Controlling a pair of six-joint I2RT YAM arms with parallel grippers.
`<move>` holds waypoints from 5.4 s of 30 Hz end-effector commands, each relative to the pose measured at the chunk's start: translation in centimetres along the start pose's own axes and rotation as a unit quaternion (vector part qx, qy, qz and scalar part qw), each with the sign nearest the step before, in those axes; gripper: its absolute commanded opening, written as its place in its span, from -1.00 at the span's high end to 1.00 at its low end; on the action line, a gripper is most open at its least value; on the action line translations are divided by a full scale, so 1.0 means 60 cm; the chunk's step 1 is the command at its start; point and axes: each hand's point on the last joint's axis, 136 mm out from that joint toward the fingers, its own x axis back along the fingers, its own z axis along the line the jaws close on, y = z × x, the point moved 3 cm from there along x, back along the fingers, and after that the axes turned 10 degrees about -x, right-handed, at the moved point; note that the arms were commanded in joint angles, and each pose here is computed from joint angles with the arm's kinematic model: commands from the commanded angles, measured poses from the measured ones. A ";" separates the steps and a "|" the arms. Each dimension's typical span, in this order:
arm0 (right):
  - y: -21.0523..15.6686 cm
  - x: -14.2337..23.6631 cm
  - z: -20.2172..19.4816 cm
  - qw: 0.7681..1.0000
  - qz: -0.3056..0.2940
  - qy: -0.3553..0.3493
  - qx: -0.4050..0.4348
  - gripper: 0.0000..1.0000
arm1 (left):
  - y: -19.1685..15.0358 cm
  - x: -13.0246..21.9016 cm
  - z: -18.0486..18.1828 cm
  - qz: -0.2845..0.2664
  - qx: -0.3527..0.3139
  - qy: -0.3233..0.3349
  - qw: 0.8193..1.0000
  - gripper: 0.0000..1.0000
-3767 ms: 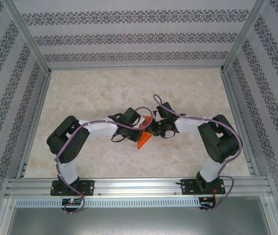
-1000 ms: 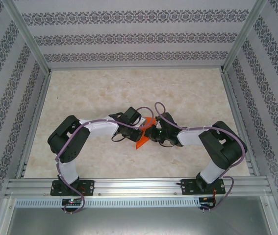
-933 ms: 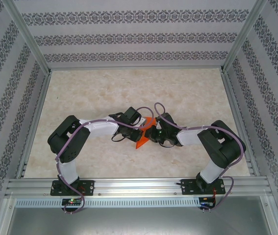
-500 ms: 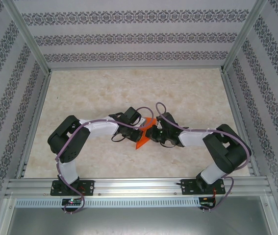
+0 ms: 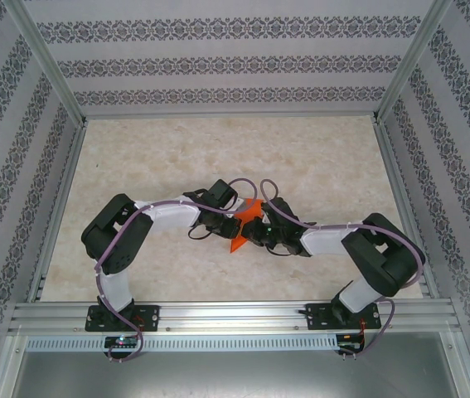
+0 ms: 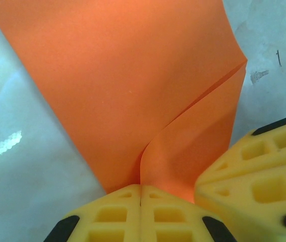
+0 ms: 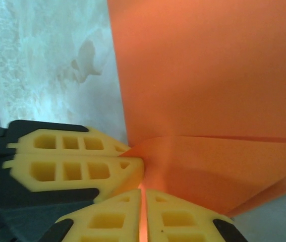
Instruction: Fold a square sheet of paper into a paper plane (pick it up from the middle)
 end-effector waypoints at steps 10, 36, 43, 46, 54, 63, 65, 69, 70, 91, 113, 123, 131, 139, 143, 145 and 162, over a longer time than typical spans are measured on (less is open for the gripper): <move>-0.012 -0.022 -0.027 1.000 -0.007 -0.021 -0.001 0.78 | -0.012 -0.008 0.016 0.023 0.010 0.010 1.000 0.91; -0.040 -0.027 -0.014 1.000 -0.006 0.002 0.019 0.82 | -0.014 -0.011 0.020 0.030 0.006 0.017 0.999 0.91; -0.049 0.003 0.016 0.999 -0.019 0.033 0.039 0.80 | -0.015 -0.013 0.023 0.032 0.006 0.021 0.999 0.91; -0.057 0.004 0.024 0.998 -0.017 0.043 0.047 0.81 | -0.013 -0.013 0.022 0.031 0.004 0.020 0.999 0.91; -0.062 -0.012 0.025 0.998 -0.008 0.043 0.051 0.82 | -0.013 -0.013 0.022 0.032 0.003 0.020 0.999 0.92; -0.061 -0.040 0.000 0.999 0.006 0.020 0.049 0.84 | -0.012 -0.013 0.023 0.032 0.003 0.022 0.999 0.92; -0.060 -0.035 0.002 0.998 0.002 0.023 0.052 0.83 | -0.013 -0.013 0.024 0.034 0.003 0.025 0.999 0.92; -0.064 -0.017 0.012 0.998 0.000 0.028 0.062 0.82 | -0.014 -0.014 0.025 0.034 0.003 0.024 0.999 0.93; -0.067 -0.015 0.015 0.997 0.003 0.033 0.064 0.82 | -0.014 -0.015 0.025 0.034 0.004 0.025 0.999 0.93; -0.081 -0.030 0.015 0.996 0.034 0.023 0.074 0.83 | -0.011 -0.016 0.027 0.035 0.012 0.017 0.999 0.92; -0.078 -0.016 0.030 0.995 0.030 -0.008 0.092 0.76 | 0.005 -0.004 0.019 0.019 0.010 0.009 1.000 0.91; 0.042 0.079 0.007 0.993 -0.096 -0.031 0.056 0.74 | 0.017 0.003 0.012 0.014 0.005 0.002 1.000 0.91; 0.128 0.045 0.044 0.993 -0.070 -0.042 0.084 0.77 | 0.019 0.003 0.011 0.016 0.001 0.000 1.000 0.91; 0.136 -0.016 0.016 0.990 -0.004 -0.100 0.100 0.78 | 0.022 0.005 0.009 0.017 -0.003 -0.002 1.000 0.91; 0.132 -0.032 -0.004 0.984 0.025 -0.130 0.118 0.79 | 0.023 0.007 0.008 0.017 -0.006 -0.002 1.000 0.90; 0.132 -0.035 -0.011 0.981 0.031 -0.142 0.127 0.80 | 0.027 0.011 0.006 0.014 -0.008 -0.002 1.000 0.90; 0.134 -0.036 -0.008 0.979 0.034 -0.148 0.140 0.80 | 0.021 0.003 0.023 0.028 -0.014 0.020 0.999 0.90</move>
